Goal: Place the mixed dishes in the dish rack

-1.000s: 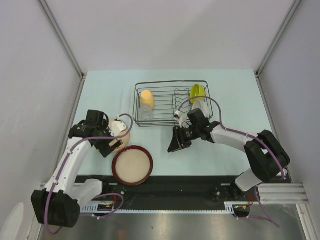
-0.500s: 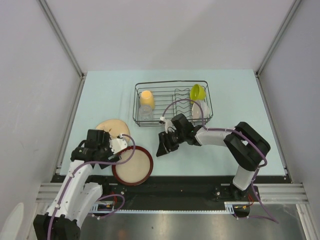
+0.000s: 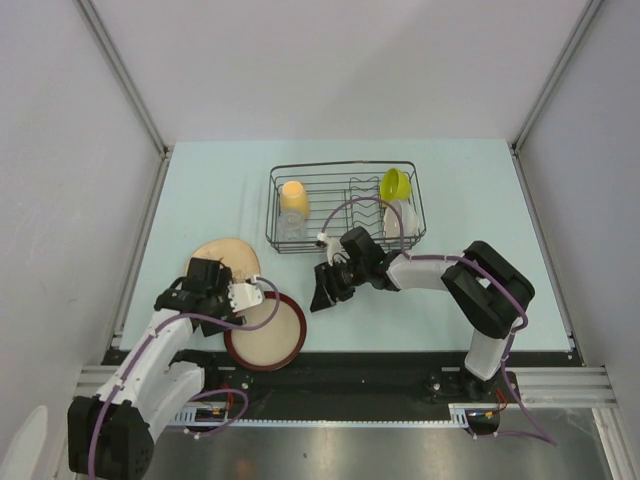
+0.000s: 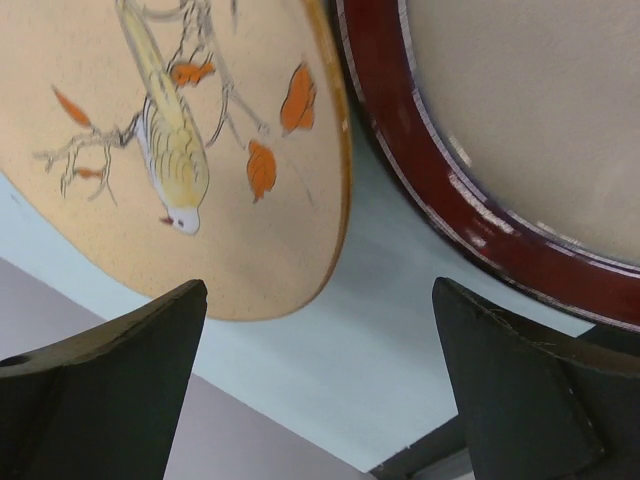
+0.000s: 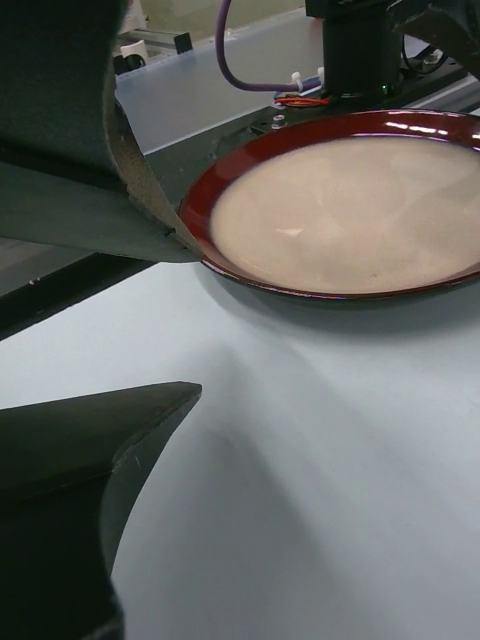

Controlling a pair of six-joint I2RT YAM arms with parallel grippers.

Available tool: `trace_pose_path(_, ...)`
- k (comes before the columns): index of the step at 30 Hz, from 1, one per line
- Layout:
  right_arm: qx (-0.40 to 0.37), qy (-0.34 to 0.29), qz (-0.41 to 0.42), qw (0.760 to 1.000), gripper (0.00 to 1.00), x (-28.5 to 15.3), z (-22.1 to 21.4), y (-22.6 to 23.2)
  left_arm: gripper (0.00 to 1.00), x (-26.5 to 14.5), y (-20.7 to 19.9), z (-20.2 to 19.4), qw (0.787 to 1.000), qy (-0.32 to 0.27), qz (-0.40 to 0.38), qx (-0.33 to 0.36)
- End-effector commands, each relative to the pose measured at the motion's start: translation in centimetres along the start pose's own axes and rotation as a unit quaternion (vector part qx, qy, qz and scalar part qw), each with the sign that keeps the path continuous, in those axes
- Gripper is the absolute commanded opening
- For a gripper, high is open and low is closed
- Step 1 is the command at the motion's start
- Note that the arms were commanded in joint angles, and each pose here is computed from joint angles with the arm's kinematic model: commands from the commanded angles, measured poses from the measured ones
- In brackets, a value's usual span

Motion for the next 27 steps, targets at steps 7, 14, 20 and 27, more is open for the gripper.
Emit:
trace_pose_path(7, -0.032, 0.0, -0.012, 0.999, 0.56, -0.4, 0.5, 0.2, 1.0, 1.5, 0.4, 5.4, 0.996, -0.052, -0.043, 0.061)
trace_pose_path(14, -0.026, 0.02, -0.024, 0.999, 0.55, -1.9, -0.8, 0.3, 1.0, 1.7, 1.2, 9.3, 0.994, -0.081, -0.05, 0.062)
trace_pose_path(20, -0.008, 0.023, -0.007, 1.0, 0.52, -3.7, -1.8, 0.5, 1.0, 2.2, 1.8, 11.5, 0.993, -0.089, -0.053, 0.059)
trace_pose_path(27, 0.012, 0.046, -0.012, 0.999, 0.5, -3.6, -4.1, -0.2, 0.99, 1.2, 2.0, 11.2, 0.993, -0.079, -0.056, 0.069)
Point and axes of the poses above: each gripper's point midway between its finger pads, its own x axis out along the fingers, its own y axis along the line the jaws close on, z = x × y, the point moved 5 cm from there along -x, back along the fingers, and after that the axes turned 3 degrees about x, right-handed, at the moved point
